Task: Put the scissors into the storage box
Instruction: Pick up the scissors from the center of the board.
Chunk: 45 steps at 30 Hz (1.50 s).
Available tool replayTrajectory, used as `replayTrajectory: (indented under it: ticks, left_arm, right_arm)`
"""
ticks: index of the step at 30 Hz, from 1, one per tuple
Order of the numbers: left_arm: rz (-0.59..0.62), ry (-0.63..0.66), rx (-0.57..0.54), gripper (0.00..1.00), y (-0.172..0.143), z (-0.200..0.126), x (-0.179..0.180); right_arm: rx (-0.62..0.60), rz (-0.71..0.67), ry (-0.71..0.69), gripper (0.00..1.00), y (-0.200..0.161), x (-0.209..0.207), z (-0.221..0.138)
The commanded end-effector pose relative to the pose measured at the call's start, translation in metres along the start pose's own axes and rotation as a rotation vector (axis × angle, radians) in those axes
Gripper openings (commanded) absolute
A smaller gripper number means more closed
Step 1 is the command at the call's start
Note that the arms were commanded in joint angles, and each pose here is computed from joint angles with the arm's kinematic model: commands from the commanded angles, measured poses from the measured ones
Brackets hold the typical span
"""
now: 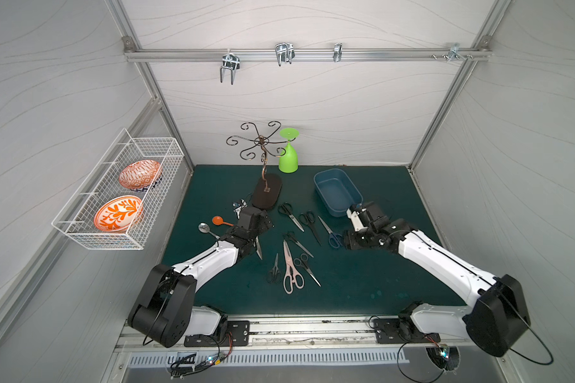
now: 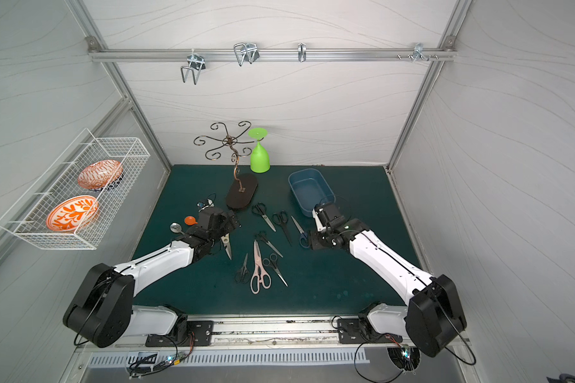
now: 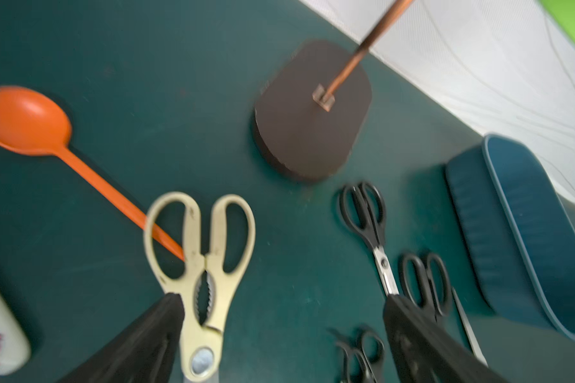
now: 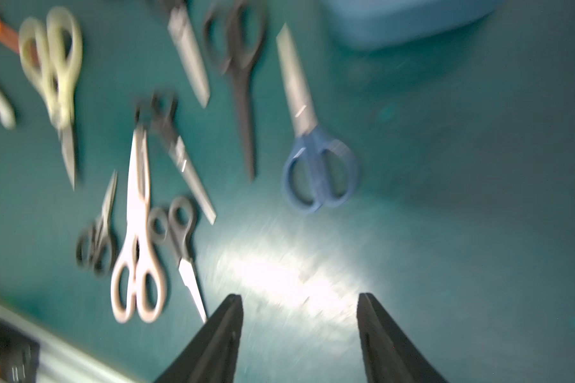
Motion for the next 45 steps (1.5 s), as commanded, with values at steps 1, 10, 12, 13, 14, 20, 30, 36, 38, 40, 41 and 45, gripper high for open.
replayTrajectory:
  ticks: [1,10,12,13,14,20,30,36,38,40,41,45]
  left_arm:
    - [-0.027,-0.063,0.053,0.98,-0.006,-0.002,-0.004]
    - [-0.061,-0.047,0.080,0.98,-0.011,0.002,-0.002]
    - [-0.074,-0.038,0.087,0.98,-0.013,0.004,0.001]
    - [-0.080,-0.033,0.093,0.98,-0.015,0.005,0.002]
    - [-0.088,-0.032,0.098,0.99,-0.016,0.005,0.003]
    - [-0.098,-0.030,0.105,0.99,-0.018,0.004,0.006]
    - [-0.102,-0.020,0.079,0.99,-0.016,0.002,0.009]
    - [-0.104,-0.019,0.076,0.99,-0.015,0.002,0.009]
    - [-0.108,-0.019,0.074,0.99,-0.014,0.002,0.010]
    - [-0.110,-0.020,0.073,0.99,-0.015,0.001,0.010]
    - [-0.111,-0.021,0.071,0.99,-0.014,0.001,0.010]
    - [-0.112,-0.017,0.074,0.99,-0.015,0.002,0.011]
  right_arm:
    - [0.097,-0.036,-0.001,0.57,-0.014,0.011,0.016]
    - [0.187,-0.200,-0.030,0.40,0.015,0.023,0.061]
    - [0.210,-0.201,-0.040,0.38,0.016,0.022,0.072]
    - [0.217,-0.204,-0.046,0.37,0.017,0.022,0.076]
    - [0.221,-0.205,-0.054,0.35,0.018,0.022,0.079]
    - [0.232,-0.225,-0.095,0.31,0.029,0.022,0.094]
    - [0.234,-0.278,-0.189,0.31,0.045,0.021,0.106]
    - [0.245,-0.278,-0.194,0.31,0.046,0.019,0.112]
    - [0.257,-0.275,-0.197,0.31,0.044,0.017,0.115]
    - [0.261,-0.270,-0.192,0.31,0.042,0.016,0.118]
    - [0.265,-0.266,-0.192,0.31,0.041,0.016,0.119]
    - [0.265,-0.258,-0.188,0.31,0.040,0.015,0.121]
Point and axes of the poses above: each gripper's point midway between its finger pads, its own z axis out along the fingers, its own x axis along the line the jaws close on, y = z × x, the point moved 10 cm from there along -z, back along the fingers, and after that the axes turned 1 degree about z, right-handed, at the moved point
